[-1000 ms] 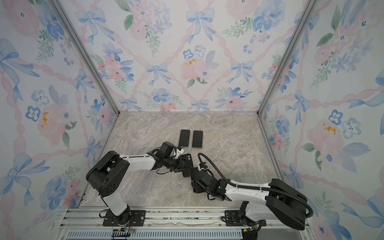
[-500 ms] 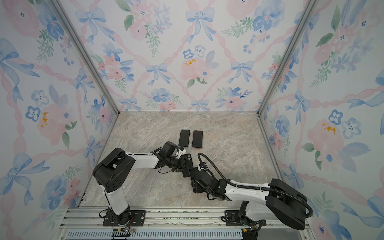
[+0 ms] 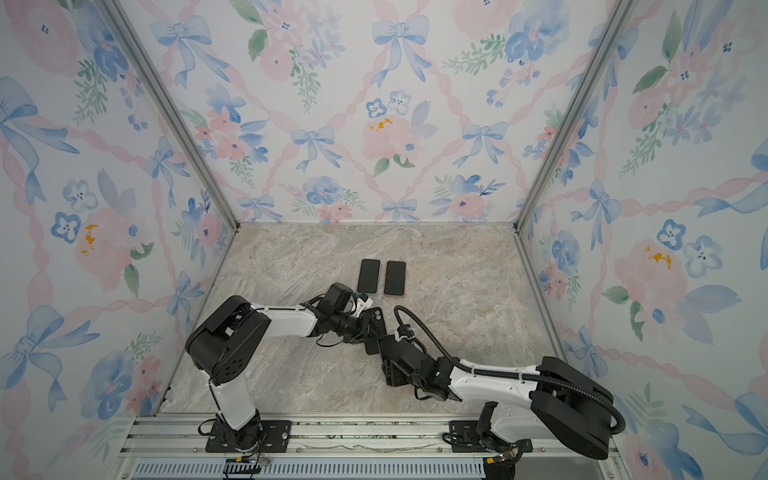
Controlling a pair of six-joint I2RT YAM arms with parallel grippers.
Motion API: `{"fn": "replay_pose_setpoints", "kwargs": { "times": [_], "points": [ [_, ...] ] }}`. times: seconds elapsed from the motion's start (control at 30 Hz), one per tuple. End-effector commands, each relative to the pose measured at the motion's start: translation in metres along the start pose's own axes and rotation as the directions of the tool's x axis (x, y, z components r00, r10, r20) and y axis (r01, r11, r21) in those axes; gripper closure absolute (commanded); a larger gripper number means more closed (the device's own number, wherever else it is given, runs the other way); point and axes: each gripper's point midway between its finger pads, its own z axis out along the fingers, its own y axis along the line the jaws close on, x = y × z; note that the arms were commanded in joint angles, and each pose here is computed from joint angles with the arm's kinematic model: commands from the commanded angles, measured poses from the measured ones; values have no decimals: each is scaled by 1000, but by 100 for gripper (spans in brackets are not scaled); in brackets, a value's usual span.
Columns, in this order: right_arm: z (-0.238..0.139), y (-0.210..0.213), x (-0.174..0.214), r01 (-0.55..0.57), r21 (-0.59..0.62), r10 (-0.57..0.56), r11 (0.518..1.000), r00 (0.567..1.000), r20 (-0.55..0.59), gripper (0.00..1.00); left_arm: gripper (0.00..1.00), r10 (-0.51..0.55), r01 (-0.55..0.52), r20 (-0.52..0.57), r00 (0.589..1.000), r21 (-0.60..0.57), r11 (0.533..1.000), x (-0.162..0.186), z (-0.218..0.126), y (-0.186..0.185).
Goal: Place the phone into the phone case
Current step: 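Lift the purple-edged phone with the right gripper and draw it back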
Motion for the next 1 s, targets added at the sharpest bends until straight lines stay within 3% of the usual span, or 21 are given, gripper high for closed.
{"fn": "replay_pose_setpoints", "kwargs": {
  "times": [0.0,0.37,0.67,0.83,0.97],
  "points": [
    [2,-13,18,19,46,-15,999,997,-81,50,78,25,-24,-24,999,38,999,6,6,-4],
    [1,-14,11,5,44,-2,999,998,-61,50,78,26,-25,-31,999,41,999,9,9,0],
    [3,-14,8,5,44,-3,999,998,-58,49,84,35,-34,-24,999,56,998,9,6,-6],
    [3,-14,7,12,48,-9,999,998,-60,45,90,41,-40,-16,999,78,996,7,2,-14],
    [-1,-15,4,23,64,-19,998,998,-60,35,95,33,-32,-9,999,80,996,7,-2,-13]
  ]
}}
